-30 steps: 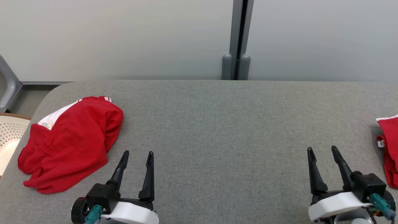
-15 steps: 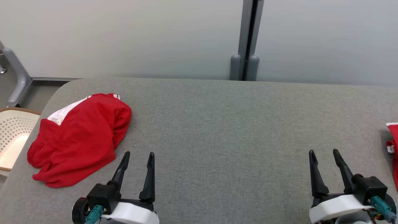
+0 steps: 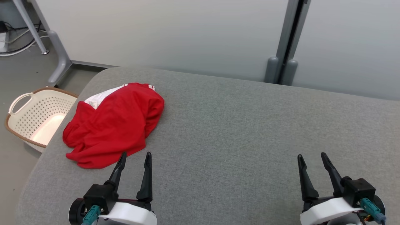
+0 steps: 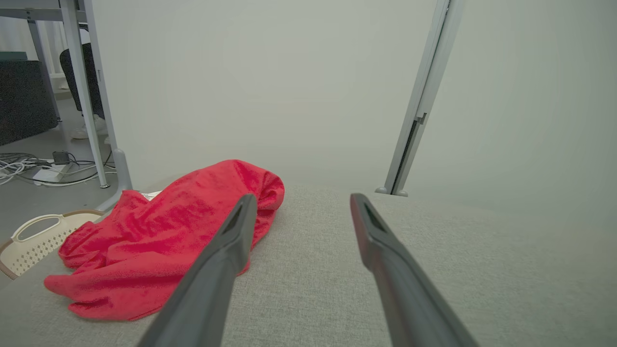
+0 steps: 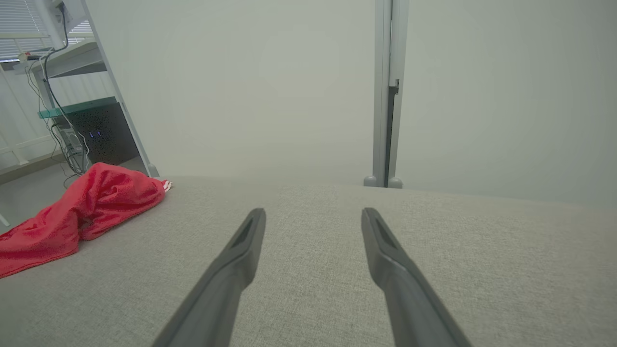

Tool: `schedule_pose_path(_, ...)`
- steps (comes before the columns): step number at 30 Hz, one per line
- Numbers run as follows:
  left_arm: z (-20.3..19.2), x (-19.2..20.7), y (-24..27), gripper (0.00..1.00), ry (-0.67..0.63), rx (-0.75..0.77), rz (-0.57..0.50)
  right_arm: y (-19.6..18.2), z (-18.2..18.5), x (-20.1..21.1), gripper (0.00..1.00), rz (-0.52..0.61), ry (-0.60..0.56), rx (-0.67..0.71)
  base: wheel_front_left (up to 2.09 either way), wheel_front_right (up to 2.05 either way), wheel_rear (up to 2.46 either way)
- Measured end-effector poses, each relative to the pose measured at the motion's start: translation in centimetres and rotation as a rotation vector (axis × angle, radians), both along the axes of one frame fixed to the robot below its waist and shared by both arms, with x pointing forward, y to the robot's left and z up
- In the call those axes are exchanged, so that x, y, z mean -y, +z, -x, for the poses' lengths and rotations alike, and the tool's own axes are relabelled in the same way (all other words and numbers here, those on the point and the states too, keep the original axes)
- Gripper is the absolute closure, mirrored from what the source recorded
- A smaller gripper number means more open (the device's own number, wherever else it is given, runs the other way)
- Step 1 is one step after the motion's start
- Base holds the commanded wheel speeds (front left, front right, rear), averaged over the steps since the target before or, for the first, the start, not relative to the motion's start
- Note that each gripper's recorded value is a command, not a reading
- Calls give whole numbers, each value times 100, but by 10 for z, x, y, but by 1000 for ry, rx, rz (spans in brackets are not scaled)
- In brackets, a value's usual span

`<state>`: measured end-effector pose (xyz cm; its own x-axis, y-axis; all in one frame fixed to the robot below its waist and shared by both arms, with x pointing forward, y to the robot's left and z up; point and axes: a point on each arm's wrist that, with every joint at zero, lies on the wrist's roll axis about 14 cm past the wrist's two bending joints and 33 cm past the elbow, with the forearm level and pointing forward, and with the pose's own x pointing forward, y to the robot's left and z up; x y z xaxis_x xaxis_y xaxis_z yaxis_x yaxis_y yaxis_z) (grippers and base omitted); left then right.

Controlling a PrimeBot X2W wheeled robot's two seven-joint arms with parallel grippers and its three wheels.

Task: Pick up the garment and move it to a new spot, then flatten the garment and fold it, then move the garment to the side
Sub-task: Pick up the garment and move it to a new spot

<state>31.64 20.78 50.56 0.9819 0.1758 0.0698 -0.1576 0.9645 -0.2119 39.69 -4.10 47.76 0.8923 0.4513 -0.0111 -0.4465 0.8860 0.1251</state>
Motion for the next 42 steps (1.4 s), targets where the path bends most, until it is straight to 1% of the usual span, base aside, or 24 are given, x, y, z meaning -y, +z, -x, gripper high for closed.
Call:
schedule_pose_path(6, 13, -23, 3, 0, 80, 6, -7, 0, 0, -34, 0, -12, 90, -7, 0, 0, 0)
schedule_pose_path(21, 57, -77, 4, 0, 290, 3, -19, -3, 15, -110, 0, -17, 312, -22, 0, 0, 0)
schedule_pose_path(26, 64, -89, 2, 0, 344, -4, -3, -7, 15, -118, 0, -15, 339, -34, 0, 0, 0)
schedule_pose_path(33, 66, -92, 2, 0, 358, -4, -4, -8, 14, -120, 0, -13, 349, -40, 0, 0, 0)
schedule_pose_path(38, 66, -92, -1, 0, 355, -12, -4, -9, 11, -115, 0, -13, 335, -42, 0, 0, 0)
schedule_pose_path(42, 62, -91, -4, 0, 340, -25, -8, -6, 1, -104, 0, -18, 298, -28, 0, 0, 0)
